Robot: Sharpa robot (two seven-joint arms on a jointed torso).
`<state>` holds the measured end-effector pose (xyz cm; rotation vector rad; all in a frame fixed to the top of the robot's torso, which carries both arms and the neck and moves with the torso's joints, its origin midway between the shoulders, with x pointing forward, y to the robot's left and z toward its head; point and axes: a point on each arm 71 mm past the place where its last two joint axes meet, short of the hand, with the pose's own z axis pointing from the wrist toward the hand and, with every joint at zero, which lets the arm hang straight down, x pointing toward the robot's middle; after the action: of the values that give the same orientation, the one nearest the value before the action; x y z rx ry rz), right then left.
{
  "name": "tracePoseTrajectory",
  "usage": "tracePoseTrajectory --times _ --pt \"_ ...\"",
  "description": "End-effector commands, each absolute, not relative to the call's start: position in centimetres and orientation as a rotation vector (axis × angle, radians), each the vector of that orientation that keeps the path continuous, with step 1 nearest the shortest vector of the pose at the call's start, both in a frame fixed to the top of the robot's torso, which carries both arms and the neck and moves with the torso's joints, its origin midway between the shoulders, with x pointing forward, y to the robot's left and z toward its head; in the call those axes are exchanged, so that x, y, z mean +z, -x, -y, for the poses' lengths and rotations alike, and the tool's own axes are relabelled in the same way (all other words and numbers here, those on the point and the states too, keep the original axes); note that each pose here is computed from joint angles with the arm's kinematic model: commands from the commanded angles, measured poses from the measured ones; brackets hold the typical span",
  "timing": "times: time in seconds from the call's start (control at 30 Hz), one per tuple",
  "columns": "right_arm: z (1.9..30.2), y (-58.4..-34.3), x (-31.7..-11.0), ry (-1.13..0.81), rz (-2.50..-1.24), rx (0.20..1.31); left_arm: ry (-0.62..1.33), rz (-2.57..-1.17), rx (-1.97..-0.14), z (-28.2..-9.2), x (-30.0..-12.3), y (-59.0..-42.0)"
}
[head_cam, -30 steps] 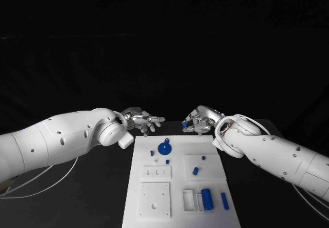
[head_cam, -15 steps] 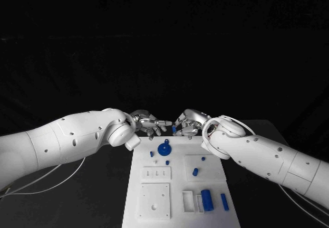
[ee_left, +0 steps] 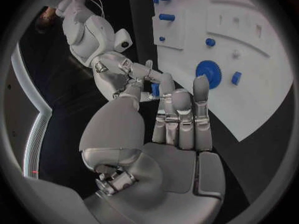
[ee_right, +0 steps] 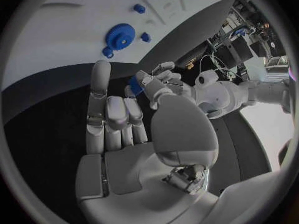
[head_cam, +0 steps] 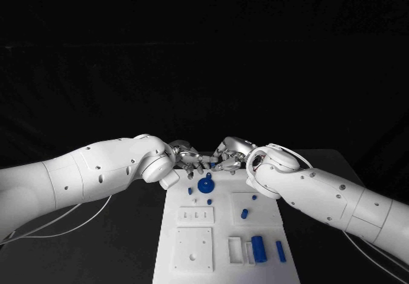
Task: Assemble the parts on the task board
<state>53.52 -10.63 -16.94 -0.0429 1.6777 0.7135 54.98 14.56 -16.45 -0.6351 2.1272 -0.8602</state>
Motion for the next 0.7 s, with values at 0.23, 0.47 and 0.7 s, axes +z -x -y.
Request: tracePoseTrajectory --times 0.23,0.47,0.7 --pt "9.90 -53.18 -16.92 0.081 -1.693 0.698 0.611 -2.137 -0.771 -14.49 -16.48 -54.99" --pt "9.52 -53.04 -16.95 0.091 -1.697 0.701 0.605 -2.142 -0.769 -14.33 -16.50 -54.97" --pt "9.33 -52.95 -16.98 0.098 -1.701 0.703 0.604 -2.146 -0.773 -14.17 -16.51 -54.99"
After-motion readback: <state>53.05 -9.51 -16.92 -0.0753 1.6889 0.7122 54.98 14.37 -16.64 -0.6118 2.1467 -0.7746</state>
